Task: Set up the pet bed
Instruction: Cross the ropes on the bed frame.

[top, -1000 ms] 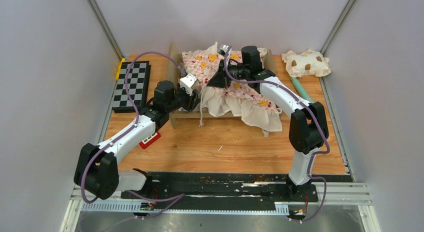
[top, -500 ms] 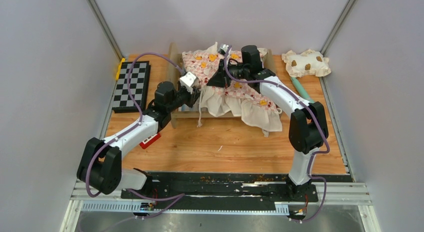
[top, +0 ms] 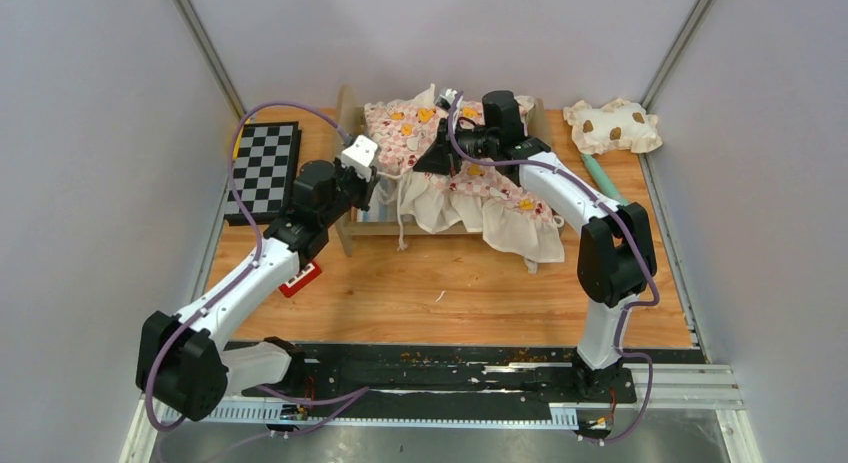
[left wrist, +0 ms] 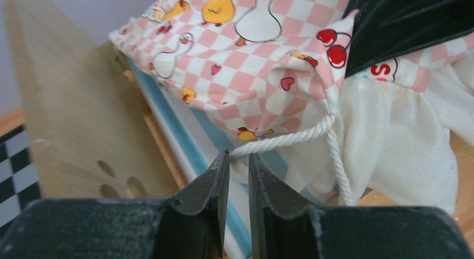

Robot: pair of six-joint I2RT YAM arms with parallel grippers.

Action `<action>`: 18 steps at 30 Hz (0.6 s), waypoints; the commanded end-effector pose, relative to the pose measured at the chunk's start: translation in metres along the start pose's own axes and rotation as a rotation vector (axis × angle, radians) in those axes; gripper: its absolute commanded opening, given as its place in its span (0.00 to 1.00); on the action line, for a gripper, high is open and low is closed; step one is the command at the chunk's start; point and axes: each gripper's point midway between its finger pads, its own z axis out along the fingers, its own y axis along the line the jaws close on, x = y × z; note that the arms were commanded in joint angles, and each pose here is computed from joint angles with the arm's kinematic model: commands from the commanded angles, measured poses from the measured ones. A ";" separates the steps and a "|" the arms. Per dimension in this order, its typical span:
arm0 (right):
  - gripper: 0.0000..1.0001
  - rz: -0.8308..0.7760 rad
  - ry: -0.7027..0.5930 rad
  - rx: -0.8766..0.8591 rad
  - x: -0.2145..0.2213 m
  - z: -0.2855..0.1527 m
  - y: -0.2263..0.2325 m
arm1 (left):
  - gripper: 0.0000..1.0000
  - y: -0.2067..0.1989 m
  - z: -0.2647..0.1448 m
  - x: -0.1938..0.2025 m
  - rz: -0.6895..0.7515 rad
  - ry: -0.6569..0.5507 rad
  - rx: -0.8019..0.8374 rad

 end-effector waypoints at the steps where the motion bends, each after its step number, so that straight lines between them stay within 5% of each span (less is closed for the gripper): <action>1: 0.04 -0.049 -0.030 -0.007 -0.014 -0.002 -0.001 | 0.26 0.022 -0.018 -0.037 0.052 -0.058 -0.107; 15: 0.04 -0.019 -0.043 -0.040 -0.013 0.004 0.001 | 0.29 0.038 -0.036 -0.054 0.113 -0.045 -0.181; 18: 0.04 -0.024 -0.044 -0.035 -0.014 0.004 0.001 | 0.36 0.026 -0.029 -0.043 0.104 -0.023 -0.118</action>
